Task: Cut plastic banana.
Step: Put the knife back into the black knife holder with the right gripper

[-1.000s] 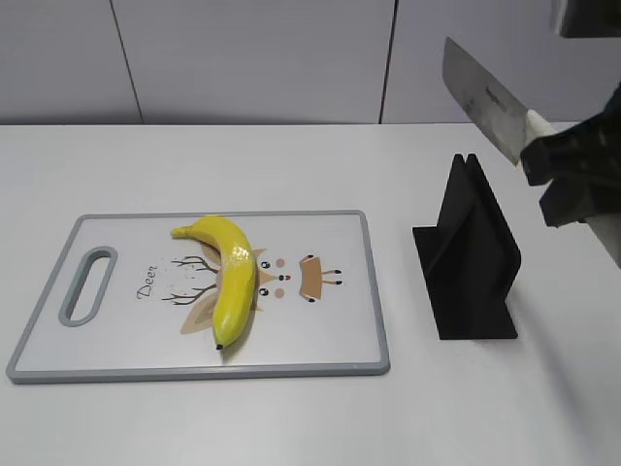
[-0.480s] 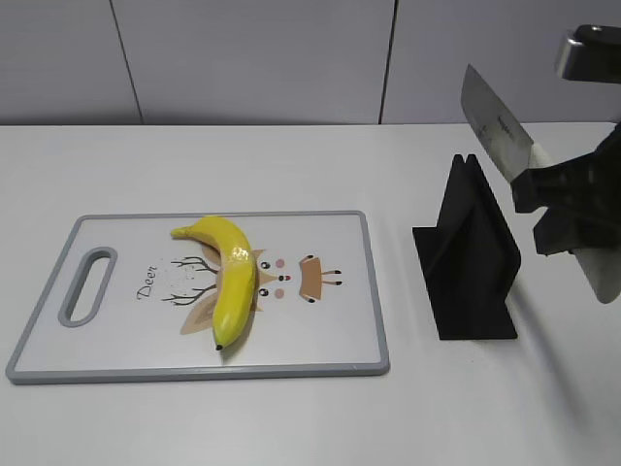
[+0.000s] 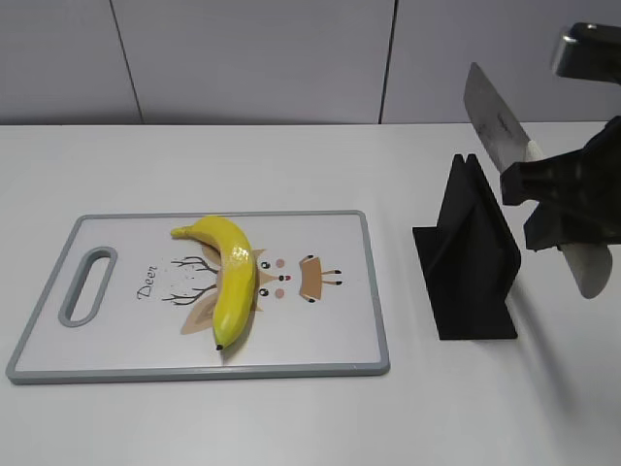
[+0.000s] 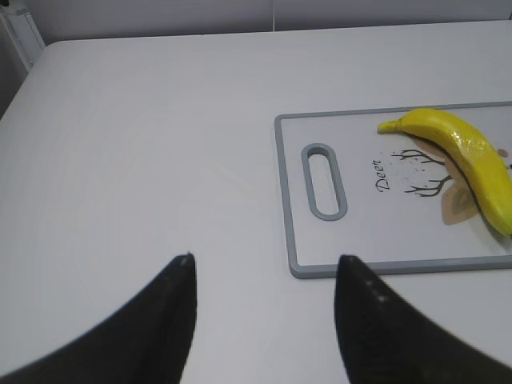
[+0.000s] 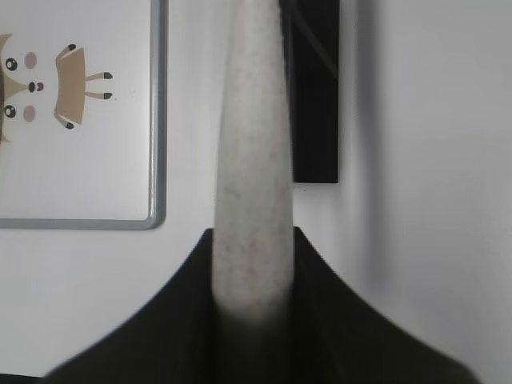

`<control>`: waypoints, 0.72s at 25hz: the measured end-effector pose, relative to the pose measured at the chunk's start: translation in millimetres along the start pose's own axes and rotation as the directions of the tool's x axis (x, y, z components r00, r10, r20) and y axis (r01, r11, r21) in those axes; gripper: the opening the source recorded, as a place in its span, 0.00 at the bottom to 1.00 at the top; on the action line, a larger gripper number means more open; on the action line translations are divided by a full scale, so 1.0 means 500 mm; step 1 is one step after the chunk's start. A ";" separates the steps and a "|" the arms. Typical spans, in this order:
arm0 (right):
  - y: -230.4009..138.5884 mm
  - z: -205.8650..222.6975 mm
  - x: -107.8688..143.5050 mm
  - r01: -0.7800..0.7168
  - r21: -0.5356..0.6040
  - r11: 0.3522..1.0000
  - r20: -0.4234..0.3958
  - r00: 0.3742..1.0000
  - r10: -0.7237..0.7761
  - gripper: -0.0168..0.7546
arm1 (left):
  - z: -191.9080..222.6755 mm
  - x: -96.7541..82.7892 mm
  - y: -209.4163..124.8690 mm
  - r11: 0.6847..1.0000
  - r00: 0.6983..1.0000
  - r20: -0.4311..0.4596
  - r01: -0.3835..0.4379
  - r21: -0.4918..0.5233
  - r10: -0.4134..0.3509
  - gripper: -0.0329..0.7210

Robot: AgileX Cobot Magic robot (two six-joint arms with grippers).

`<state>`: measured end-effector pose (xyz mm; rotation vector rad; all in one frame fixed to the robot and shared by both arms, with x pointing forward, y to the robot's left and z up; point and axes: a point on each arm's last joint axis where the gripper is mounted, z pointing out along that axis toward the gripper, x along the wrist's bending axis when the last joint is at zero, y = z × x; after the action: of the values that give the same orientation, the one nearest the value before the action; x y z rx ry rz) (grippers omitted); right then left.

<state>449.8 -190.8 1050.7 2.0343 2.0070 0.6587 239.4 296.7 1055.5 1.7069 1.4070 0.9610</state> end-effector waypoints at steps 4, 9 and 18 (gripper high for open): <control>0.000 0.032 0.002 0.007 0.046 0.999 0.028 1.000 -0.008 0.23 | 0.000 0.000 0.000 1.000 1.000 0.000 0.001 0.000 -0.001 0.73; 0.001 0.066 0.001 0.032 0.086 0.996 0.071 0.997 -0.038 0.23 | 0.000 0.000 0.000 1.000 1.000 0.000 0.001 0.000 -0.001 0.73; 0.005 0.100 0.006 0.044 0.096 0.994 0.076 0.996 -0.051 0.23 | 0.000 0.000 0.000 1.000 1.000 0.000 0.001 0.000 -0.001 0.73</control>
<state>474.7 -179.9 1008.5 2.0234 2.0708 0.4766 239.4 296.7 1055.5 1.7061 1.4076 0.9605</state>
